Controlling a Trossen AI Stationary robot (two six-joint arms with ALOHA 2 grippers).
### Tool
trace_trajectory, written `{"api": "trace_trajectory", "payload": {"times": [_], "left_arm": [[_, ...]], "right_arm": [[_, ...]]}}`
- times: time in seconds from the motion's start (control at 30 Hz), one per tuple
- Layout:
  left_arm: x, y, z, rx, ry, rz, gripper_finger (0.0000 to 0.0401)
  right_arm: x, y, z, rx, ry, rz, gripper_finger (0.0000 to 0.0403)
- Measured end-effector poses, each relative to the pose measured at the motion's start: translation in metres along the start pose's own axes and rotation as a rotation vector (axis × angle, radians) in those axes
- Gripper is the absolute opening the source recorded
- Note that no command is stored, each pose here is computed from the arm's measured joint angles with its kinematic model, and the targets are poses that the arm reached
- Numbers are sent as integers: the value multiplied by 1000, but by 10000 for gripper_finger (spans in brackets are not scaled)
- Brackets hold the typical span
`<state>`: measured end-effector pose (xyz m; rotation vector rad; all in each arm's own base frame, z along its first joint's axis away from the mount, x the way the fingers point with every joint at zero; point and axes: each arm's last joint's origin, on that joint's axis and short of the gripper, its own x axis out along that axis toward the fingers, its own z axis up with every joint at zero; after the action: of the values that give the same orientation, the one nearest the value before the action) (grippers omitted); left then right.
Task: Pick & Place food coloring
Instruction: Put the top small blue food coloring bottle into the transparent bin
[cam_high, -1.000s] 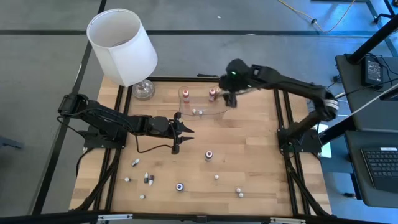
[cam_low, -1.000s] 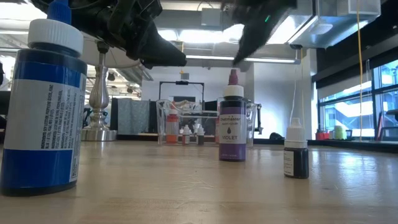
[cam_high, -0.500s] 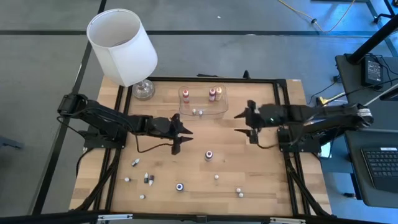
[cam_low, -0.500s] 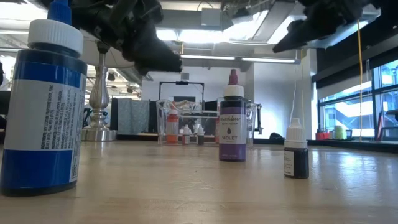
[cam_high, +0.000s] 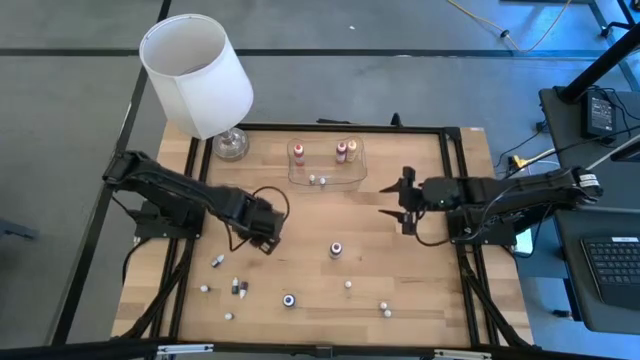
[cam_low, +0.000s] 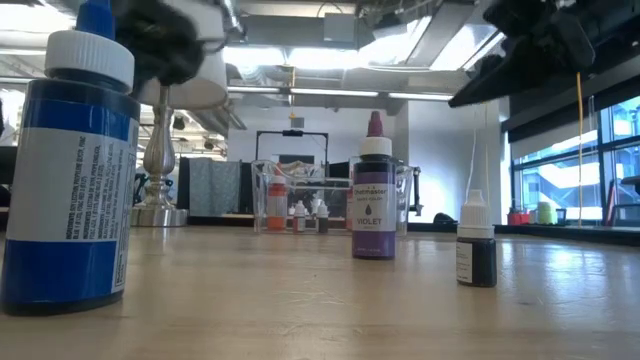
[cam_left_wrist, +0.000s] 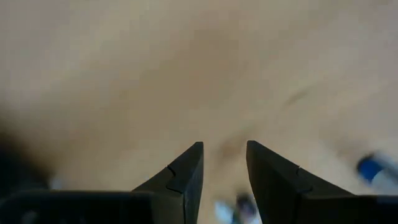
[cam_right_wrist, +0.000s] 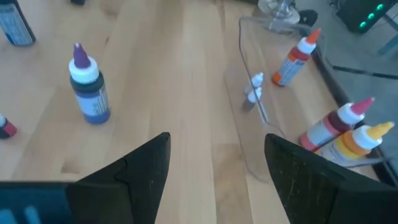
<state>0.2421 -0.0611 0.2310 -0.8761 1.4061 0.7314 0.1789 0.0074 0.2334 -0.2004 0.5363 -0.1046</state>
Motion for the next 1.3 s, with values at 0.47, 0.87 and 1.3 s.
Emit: {"api": "trace_trajectory", "payload": {"times": [0.47,0.87,1.3], "left_arm": [[60,0,16,-100,612,150,117],[96,16,39,141,759,306,116],[110,27,19,130,678,371,116]], "right_arm": [[1,0,1,-5,-35,-6,261],[1,0,2,-5,-52,-8,261],[1,1,-3,16,1,-1,261]]}}
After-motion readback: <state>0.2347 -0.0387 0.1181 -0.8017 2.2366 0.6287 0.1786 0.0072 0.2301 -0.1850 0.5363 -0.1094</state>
